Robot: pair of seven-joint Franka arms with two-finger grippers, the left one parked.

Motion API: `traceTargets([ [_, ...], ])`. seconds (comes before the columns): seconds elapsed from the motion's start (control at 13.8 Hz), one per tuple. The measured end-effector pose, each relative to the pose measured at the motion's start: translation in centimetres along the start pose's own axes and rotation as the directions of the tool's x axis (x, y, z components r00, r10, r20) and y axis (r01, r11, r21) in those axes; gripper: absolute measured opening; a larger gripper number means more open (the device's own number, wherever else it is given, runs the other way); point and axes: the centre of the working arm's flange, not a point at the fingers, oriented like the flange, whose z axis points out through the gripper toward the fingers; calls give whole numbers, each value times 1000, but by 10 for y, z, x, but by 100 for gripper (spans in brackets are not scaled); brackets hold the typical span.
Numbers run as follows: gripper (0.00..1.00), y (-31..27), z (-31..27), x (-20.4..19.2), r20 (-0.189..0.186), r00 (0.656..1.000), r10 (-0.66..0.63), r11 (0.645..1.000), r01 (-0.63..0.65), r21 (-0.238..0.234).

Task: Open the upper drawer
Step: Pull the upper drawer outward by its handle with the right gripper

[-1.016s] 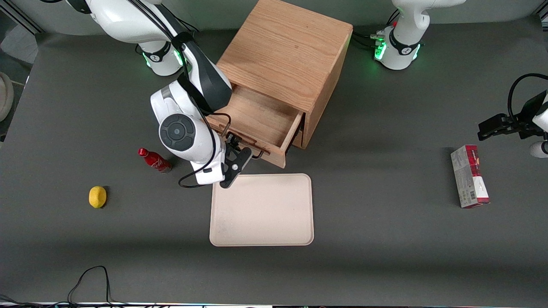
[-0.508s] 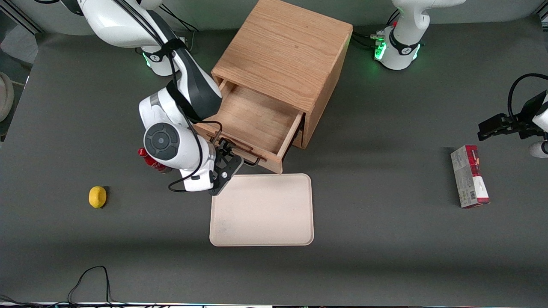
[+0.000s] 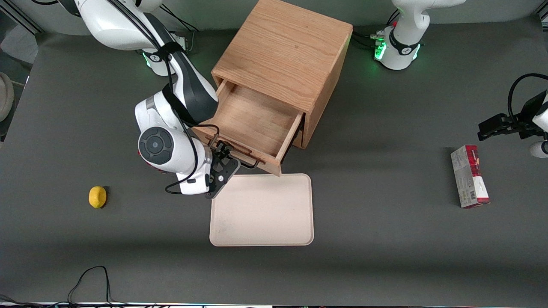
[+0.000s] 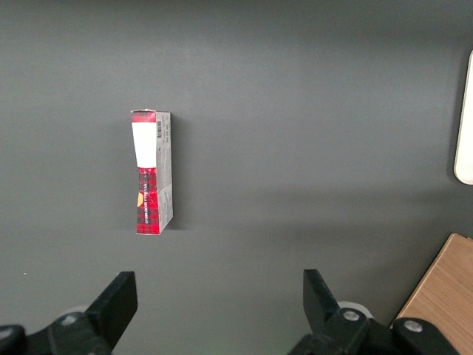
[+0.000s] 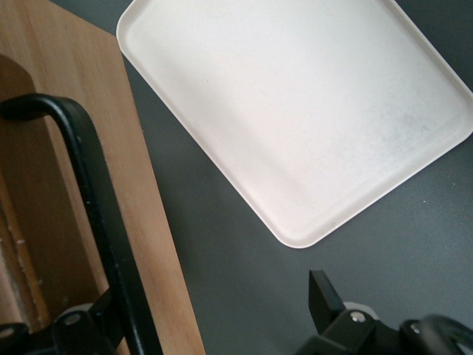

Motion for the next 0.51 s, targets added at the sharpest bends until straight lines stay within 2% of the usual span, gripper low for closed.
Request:
traceTargets([
  [0.29,100,15,-3,-1,-31,999,17,999,-15,47],
  [0.51,100,26,-4,-3,-42,999,29,998,-27,58],
])
